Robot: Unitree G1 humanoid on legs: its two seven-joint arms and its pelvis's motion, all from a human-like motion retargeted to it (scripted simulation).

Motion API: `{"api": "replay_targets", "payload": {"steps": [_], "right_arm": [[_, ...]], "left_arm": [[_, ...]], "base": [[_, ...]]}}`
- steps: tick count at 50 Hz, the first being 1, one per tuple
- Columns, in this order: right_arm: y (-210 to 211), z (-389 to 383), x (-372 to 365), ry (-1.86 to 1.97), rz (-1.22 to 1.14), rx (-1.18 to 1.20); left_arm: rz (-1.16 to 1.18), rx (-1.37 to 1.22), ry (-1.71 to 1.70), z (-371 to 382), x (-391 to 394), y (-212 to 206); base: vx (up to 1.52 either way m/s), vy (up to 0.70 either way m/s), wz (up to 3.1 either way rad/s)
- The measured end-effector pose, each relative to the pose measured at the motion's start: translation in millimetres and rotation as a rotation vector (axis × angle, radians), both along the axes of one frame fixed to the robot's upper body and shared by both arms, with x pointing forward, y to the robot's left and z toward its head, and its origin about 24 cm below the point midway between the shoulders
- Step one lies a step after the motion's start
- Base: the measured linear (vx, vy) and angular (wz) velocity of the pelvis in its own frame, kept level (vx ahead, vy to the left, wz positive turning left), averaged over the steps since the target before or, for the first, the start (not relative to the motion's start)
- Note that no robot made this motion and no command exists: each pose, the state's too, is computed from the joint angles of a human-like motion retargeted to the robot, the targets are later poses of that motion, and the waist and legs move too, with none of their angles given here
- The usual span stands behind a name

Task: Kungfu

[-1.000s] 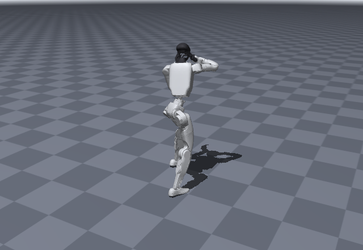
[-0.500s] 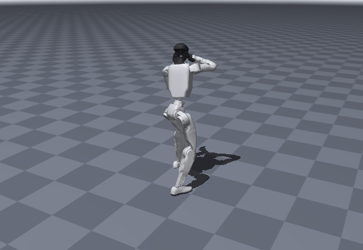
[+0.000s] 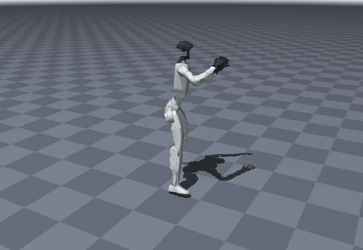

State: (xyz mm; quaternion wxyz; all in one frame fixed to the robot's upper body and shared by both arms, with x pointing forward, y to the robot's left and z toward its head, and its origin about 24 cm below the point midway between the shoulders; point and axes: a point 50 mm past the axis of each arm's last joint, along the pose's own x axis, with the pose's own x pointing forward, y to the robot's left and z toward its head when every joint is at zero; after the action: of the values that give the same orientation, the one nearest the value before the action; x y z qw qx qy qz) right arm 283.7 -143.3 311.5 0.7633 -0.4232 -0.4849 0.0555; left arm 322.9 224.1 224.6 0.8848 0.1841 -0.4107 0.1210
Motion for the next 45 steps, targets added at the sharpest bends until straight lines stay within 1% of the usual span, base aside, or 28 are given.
{"api": "replay_targets", "payload": {"steps": [2, 5, 8, 11, 13, 15, 18, 20, 23, 26, 32, 35, 38, 40, 42, 45], "right_arm": [[-46, -27, 23, 0.177, -0.245, -0.060], [-131, -65, 38, 0.457, -0.675, -0.205], [-222, -87, 18, 0.710, -1.152, -0.393], [-294, -97, -24, 0.928, -1.517, -0.551], [-329, -99, -55, 1.008, -1.724, -0.577], [-355, -107, -85, 1.047, -1.916, -0.553], [-379, -137, -130, 1.143, -2.092, -0.441], [-389, -154, -163, 1.237, -2.169, -0.331], [-396, -166, -199, 1.315, -2.250, -0.152], [-398, -169, -212, 1.346, -2.254, -0.083], [-397, -168, -207, 1.336, -2.242, -0.156], [-389, -189, -190, 1.374, -2.121, -0.187], [-380, -209, -175, 1.467, -2.001, -0.322], [-373, -222, -167, 1.505, -1.949, -0.384], [-367, -235, -163, 1.542, -1.886, -0.425], [-360, -243, -153, 1.541, -1.830, -0.445]], "left_arm": [[-0.097, 0.200, 0.082, 4, 11, -20], [-0.299, 0.485, 0.164, 7, 21, -67], [-0.488, 0.737, 0.173, 4, 17, -123], [-0.604, 0.928, 0.112, -3, 2, -175], [-0.644, 0.969, 0.065, -6, -8, -199], [-0.695, 0.963, 0.015, -6, -18, -214], [-0.797, 0.918, -0.024, -10, -31, -229], [-0.865, 0.897, -0.042, -11, -38, -238], [-0.898, 0.906, -0.063, -6, -43, -244], [-0.894, 0.918, -0.060, -5, -43, -241], [-0.903, 0.885, -0.020, -12, -42, -236], [-0.896, 0.915, -0.002, -20, -42, -231], [-0.874, 0.952, 0.017, -25, -39, -225], [-0.857, 0.972, 0.013, -24, -37, -218], [-0.873, 0.962, 0.022, -28, -38, -221], [-0.882, 0.925, 0.033, -29, -36, -220]], "base": [[-0.14, -0.05, -1.25], [-0.12, -0.10, -0.60], [-0.09, -0.29, -0.30], [-0.10, -0.49, -0.23], [-0.13, -0.64, -0.33], [-0.02, -0.65, -0.73], [0.05, -0.98, -0.25], [-0.06, -0.63, 0.24], [-0.18, -0.55, -0.15], [-0.12, -0.43, -1.23], [0.01, -0.24, -0.78], [0.01, -0.19, -0.82], [-0.09, -0.30, -1.09], [-0.43, -1.34, -1.07], [-0.45, -1.17, -0.07], [-0.12, 0.24, -2.16]]}}
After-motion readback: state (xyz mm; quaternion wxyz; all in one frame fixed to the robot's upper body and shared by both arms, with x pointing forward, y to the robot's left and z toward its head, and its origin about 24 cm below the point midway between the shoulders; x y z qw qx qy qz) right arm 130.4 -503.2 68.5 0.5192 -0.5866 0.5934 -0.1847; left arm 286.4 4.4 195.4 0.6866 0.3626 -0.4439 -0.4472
